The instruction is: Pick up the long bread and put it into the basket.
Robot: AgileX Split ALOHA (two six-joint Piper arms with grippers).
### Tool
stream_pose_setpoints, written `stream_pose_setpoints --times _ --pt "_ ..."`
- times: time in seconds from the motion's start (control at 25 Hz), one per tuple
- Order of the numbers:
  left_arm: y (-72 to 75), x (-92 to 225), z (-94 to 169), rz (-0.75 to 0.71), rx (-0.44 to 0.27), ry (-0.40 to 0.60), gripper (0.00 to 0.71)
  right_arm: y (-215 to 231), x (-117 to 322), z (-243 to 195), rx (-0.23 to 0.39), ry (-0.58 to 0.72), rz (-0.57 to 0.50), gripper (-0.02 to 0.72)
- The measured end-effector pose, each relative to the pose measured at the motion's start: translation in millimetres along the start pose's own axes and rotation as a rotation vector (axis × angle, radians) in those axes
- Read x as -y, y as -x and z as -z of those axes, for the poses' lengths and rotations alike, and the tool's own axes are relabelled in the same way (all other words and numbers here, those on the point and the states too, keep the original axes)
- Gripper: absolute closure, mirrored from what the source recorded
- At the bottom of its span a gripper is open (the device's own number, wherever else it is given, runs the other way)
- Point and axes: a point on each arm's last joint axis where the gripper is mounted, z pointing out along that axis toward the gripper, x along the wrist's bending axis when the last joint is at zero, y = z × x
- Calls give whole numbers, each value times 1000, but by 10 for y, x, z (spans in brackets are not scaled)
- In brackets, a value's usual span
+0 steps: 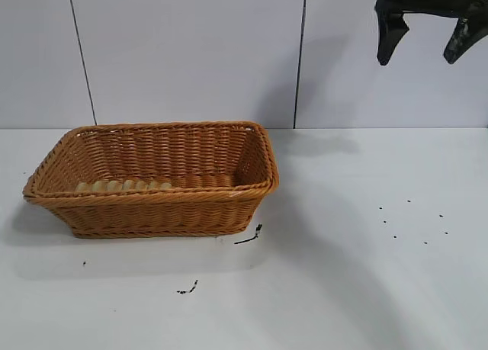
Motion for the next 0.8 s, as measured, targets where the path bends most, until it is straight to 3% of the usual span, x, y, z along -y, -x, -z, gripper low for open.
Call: stream_pose_setpoints --times 0.32,0.56,0.8 --pt "0 0 0 0 0 0 14 -2 723 772 5 -16 -6 10" --pt "0 0 0 0 0 0 14 -2 1670 1209 13 -39 -3 10" --pt "0 0 0 0 0 0 14 -13 2646 1458 8 68 -4 10"
